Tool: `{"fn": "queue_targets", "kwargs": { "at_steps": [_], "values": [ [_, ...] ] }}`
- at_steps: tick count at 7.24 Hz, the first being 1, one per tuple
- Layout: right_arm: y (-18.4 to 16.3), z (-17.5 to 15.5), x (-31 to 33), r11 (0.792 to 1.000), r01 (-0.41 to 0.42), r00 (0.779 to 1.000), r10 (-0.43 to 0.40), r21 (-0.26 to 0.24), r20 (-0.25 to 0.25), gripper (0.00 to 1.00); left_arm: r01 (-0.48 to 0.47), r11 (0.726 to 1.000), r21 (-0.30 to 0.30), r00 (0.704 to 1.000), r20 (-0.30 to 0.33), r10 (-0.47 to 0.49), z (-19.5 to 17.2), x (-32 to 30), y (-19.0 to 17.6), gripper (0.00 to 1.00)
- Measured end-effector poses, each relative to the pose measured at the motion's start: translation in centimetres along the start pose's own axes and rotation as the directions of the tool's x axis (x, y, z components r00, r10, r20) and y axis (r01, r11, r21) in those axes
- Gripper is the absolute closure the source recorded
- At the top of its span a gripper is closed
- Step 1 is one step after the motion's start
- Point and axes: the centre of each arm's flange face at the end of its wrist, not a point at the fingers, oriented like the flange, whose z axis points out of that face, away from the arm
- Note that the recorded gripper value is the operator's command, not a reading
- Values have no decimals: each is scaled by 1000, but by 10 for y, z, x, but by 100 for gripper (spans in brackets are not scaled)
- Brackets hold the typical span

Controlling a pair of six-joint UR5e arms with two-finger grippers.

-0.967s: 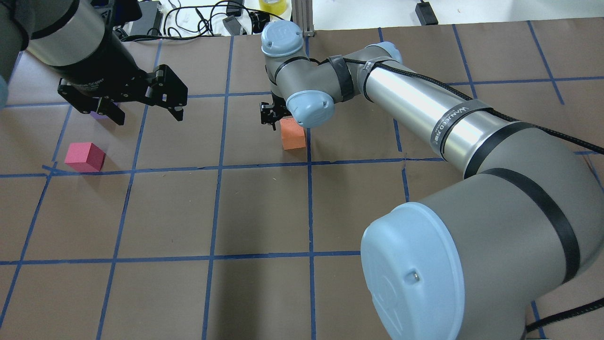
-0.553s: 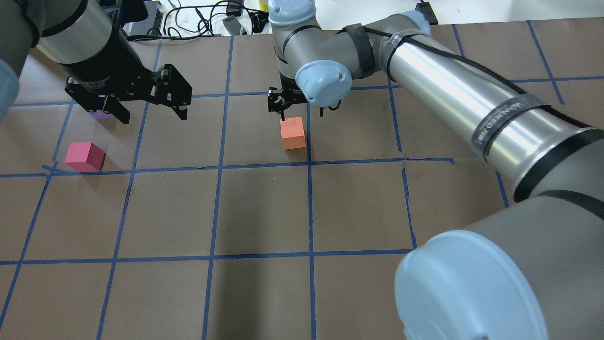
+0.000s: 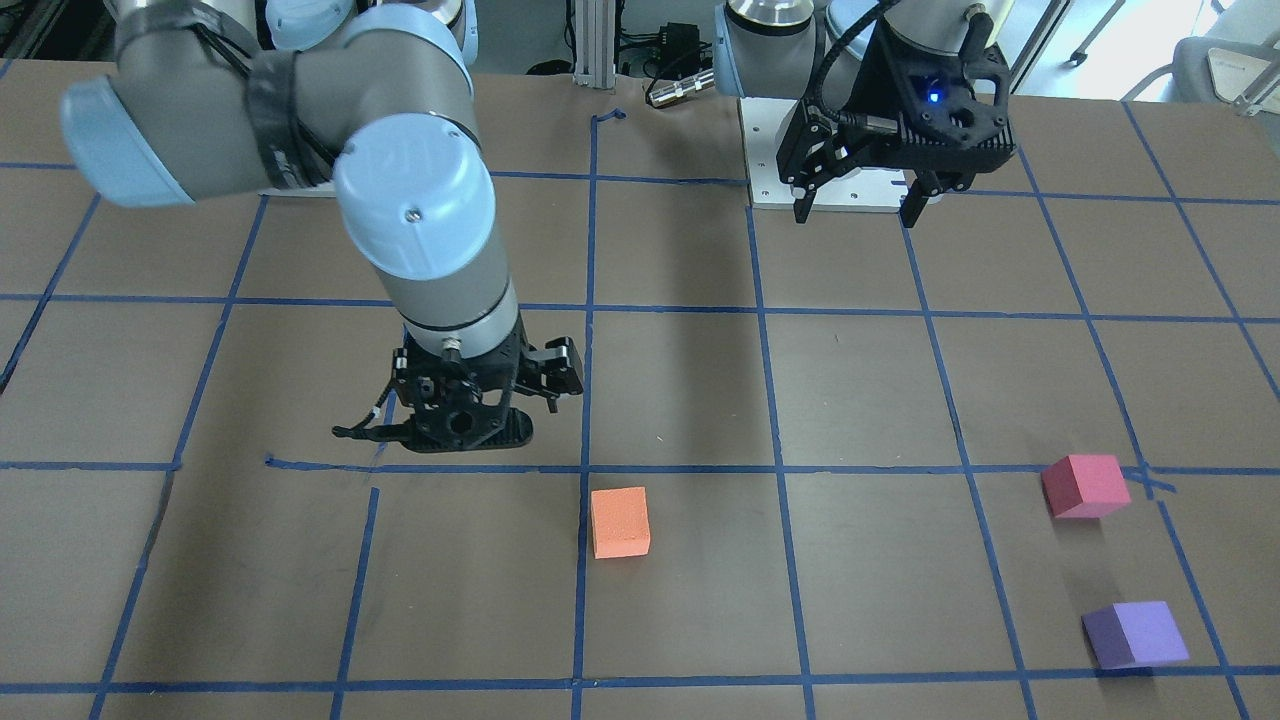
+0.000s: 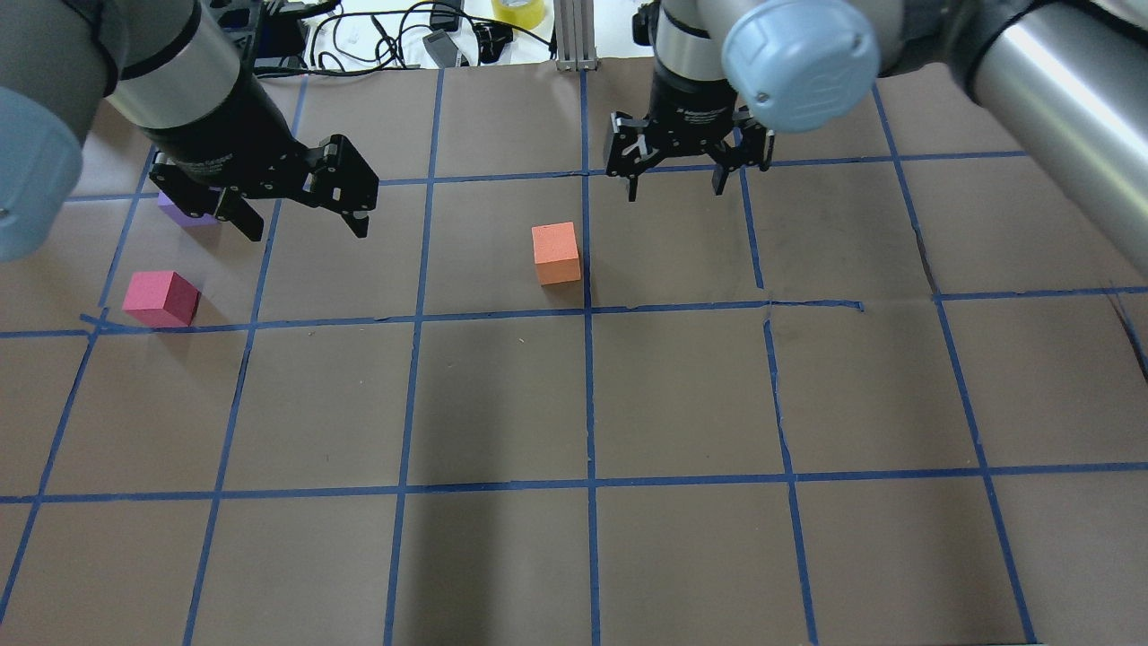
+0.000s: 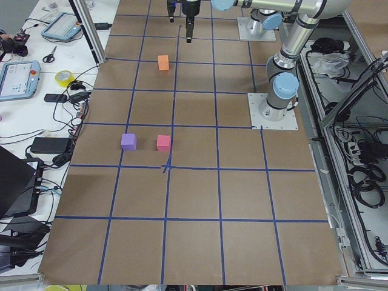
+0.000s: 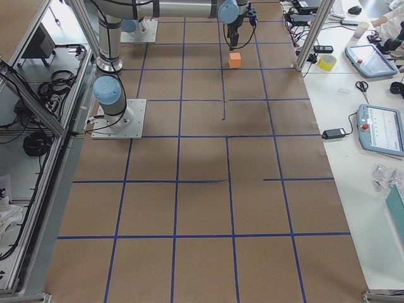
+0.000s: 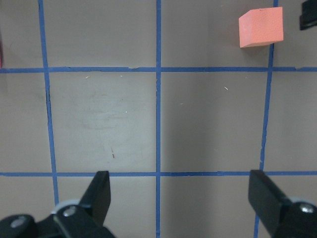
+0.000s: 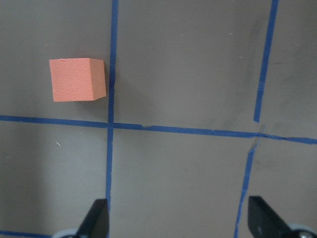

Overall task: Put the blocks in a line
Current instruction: 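Open and lift the right gripper while the left arm moves toward the cube, then reach the left gripper over the orange cube and grasp it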

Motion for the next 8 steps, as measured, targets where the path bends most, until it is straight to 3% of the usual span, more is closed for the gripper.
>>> {"fn": "queue_targets", "kwargs": {
  "at_steps": [2, 3, 5, 8],
  "values": [
    [47, -28, 45, 1000, 3, 1000, -3, 9, -31, 0, -9, 998, 70, 1000, -6, 9, 36, 2, -30, 0],
    [60, -24, 53, 1000, 1, 999, -1, -5, -49, 0, -14, 995, 96, 1000, -9, 15, 61, 3, -52, 0],
    [69, -15, 60, 1000, -5, 998, 4, -24, -67, 0, -34, 993, 115, 999, -11, 36, 111, 17, -92, 0],
    [69, -22, 68, 1000, -15, 995, 15, -1, -103, 0, -20, 992, 121, 999, -24, 24, 167, 64, -148, 0]
  ]
}}
